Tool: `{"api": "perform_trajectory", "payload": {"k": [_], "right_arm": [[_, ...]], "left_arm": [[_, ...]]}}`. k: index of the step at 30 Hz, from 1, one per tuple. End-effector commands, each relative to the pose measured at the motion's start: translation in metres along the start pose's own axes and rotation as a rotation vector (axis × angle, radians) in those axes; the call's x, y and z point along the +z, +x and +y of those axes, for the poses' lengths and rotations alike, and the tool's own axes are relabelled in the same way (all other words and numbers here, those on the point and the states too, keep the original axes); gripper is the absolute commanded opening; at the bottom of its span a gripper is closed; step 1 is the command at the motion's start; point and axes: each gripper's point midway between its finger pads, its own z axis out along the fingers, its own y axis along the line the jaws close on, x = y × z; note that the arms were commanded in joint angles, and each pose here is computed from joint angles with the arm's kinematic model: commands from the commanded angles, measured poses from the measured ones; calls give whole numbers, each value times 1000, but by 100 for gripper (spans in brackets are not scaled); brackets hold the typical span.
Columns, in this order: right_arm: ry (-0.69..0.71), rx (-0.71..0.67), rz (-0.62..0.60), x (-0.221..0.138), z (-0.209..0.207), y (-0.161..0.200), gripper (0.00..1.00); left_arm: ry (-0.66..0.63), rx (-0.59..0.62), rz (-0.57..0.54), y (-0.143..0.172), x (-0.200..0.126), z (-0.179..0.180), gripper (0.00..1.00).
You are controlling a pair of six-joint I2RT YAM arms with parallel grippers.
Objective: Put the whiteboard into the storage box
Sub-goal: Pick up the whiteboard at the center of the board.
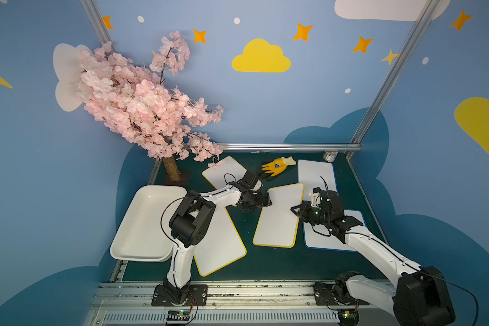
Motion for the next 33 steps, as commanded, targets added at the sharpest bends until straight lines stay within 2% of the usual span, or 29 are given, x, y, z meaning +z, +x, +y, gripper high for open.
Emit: {"api": "perform_trajectory", "payload": {"k": [1, 11, 18, 27, 33], "right_arm": [[12, -193, -64, -13, 19, -21, 0], [14, -307, -129, -43, 54, -46, 0], [-20, -318, -158, -53, 69, -52, 0], [-85, -278, -215, -63, 95, -71, 0], [-120, -160, -307, -68, 108, -93, 0]], "left_arm": [[-56, 31, 12, 5, -20, 4, 100], [-233, 125, -112, -11, -87, 14, 100], [-283, 85, -130, -10, -115, 28, 100], [-57, -74, -130, 11, -130, 22, 100], [152, -224, -193, 25, -158, 11, 100]]}}
